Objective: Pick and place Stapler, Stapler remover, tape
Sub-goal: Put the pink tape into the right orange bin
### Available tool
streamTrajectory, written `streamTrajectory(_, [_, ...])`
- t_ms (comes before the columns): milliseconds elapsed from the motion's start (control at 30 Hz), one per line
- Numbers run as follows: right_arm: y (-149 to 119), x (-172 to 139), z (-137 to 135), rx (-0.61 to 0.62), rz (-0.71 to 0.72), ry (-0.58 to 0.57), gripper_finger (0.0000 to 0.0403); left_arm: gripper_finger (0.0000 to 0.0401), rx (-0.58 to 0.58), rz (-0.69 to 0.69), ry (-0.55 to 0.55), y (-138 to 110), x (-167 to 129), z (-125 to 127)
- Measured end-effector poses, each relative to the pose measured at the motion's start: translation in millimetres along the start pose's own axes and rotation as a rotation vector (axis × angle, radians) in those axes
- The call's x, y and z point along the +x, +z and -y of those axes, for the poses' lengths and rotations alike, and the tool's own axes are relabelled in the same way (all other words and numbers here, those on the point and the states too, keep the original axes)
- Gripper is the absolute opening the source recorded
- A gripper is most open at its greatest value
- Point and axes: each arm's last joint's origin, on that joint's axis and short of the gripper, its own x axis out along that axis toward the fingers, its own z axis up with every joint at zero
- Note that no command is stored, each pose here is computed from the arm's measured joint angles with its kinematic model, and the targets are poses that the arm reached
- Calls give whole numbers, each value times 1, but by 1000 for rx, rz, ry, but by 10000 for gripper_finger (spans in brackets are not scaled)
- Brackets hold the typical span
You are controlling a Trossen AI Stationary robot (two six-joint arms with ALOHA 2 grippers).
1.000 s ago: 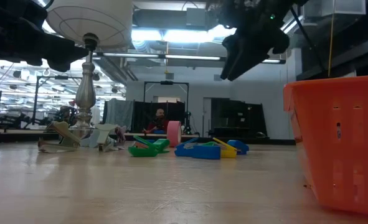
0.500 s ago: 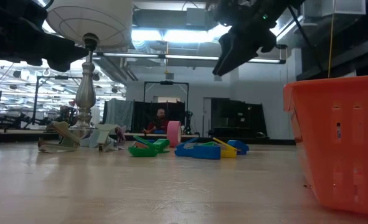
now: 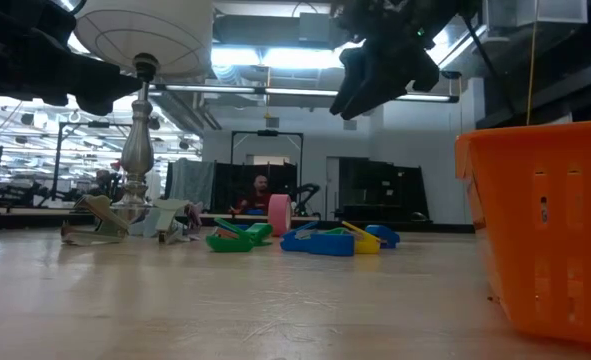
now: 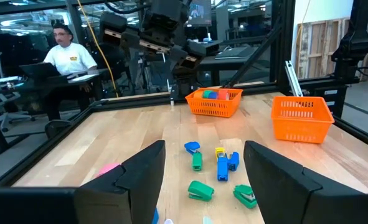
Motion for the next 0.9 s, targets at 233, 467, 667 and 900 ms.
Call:
streamTrajectory(233, [9,25,6,-162,-23,49,227,215,0,0,0,0,0,0])
streamTrajectory(467, [21,49,11,-346,-46,87,227,216,0,0,0,0,0,0])
streamTrajectory(667, [18,66,15,-487,-140,120,227,216,0,0,0,0,0,0])
streamTrajectory(900, [23,98,21,-719,-167,84,227,215,0,0,0,0,0,0])
